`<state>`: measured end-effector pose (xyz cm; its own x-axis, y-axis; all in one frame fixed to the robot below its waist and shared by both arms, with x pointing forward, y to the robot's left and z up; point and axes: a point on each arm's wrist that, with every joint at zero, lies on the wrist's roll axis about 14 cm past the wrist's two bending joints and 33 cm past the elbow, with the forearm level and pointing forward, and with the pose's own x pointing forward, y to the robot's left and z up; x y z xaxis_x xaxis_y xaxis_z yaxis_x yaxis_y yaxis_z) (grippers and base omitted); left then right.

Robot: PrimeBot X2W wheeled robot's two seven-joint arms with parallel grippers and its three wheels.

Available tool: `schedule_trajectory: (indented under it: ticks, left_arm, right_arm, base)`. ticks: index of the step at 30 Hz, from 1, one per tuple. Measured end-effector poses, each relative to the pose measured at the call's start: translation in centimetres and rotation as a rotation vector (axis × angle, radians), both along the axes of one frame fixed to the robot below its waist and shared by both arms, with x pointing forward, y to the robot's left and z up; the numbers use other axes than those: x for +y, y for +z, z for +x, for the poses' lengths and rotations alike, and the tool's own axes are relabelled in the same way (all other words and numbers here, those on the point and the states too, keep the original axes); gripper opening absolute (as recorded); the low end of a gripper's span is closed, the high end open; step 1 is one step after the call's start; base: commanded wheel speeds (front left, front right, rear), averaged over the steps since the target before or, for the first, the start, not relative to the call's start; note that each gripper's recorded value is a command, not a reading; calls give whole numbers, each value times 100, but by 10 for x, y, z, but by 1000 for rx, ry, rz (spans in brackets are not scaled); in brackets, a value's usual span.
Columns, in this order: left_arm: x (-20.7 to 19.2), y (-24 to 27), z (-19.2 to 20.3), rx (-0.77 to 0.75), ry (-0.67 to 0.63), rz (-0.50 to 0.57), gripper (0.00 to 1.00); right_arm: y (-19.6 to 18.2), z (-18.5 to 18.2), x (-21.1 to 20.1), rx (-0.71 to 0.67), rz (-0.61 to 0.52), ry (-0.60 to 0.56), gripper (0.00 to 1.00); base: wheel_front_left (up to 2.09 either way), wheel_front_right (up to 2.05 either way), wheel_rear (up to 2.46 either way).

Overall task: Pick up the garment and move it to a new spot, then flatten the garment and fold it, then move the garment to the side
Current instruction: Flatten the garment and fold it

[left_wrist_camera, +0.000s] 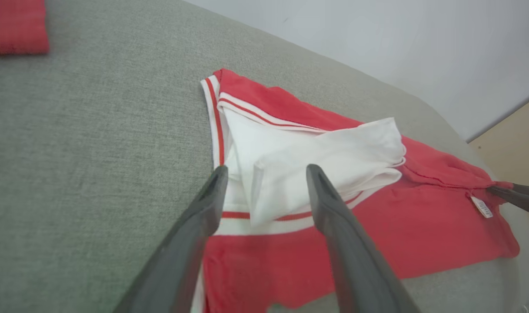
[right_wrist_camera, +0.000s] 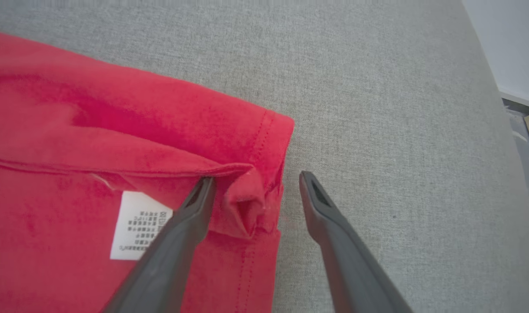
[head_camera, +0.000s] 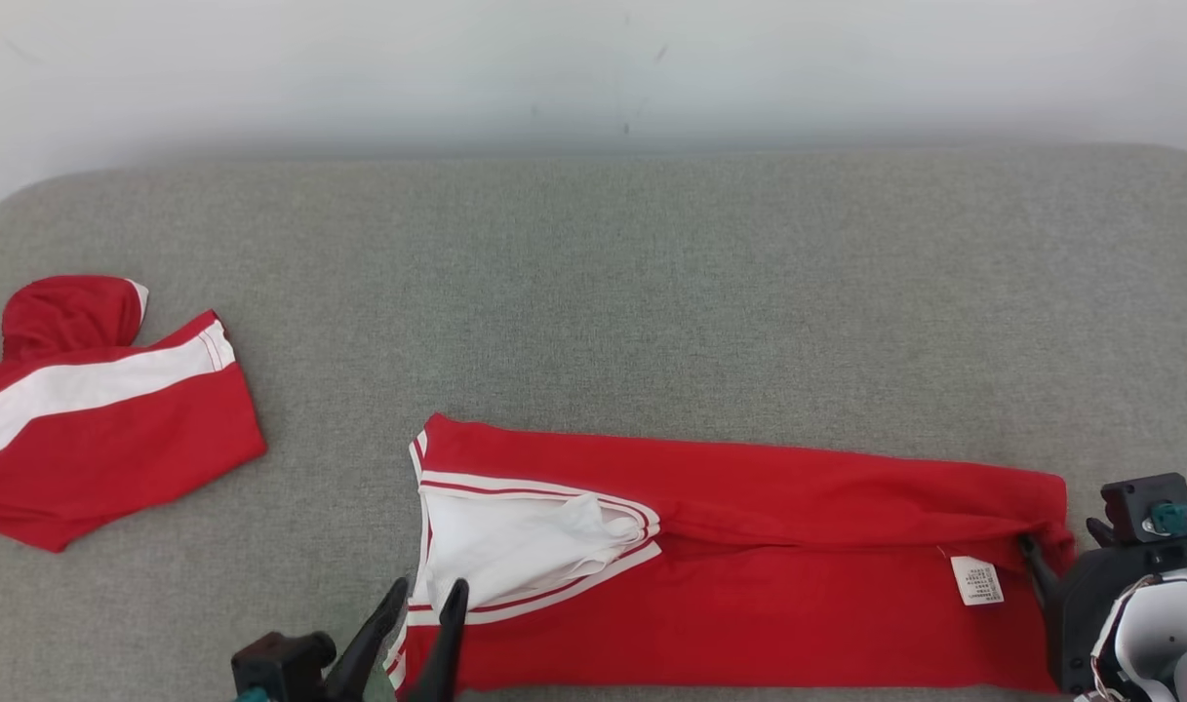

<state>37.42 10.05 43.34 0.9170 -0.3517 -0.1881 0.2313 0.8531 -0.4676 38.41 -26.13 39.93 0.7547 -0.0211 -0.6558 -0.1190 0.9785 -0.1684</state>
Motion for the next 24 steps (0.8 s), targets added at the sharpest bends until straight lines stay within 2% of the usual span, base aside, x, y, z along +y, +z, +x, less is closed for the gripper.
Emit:
schedule_trajectory:
  ticks: [4,16,24]
  left_arm:
    - [9,3,-4,-29,19,52,100]
    - [60,65,-25,-269,239,119,100]
    - [85,95,-38,-388,331,168,100]
  right_arm:
    - [10,-1,-1,-66,33,-34,100]
    - [44,-28,2,-298,256,-195,100]
    - [74,-34,13,-481,312,-215,100]
  base:
    - [0,0,0]
    - [0,0,0]
    - [0,0,0]
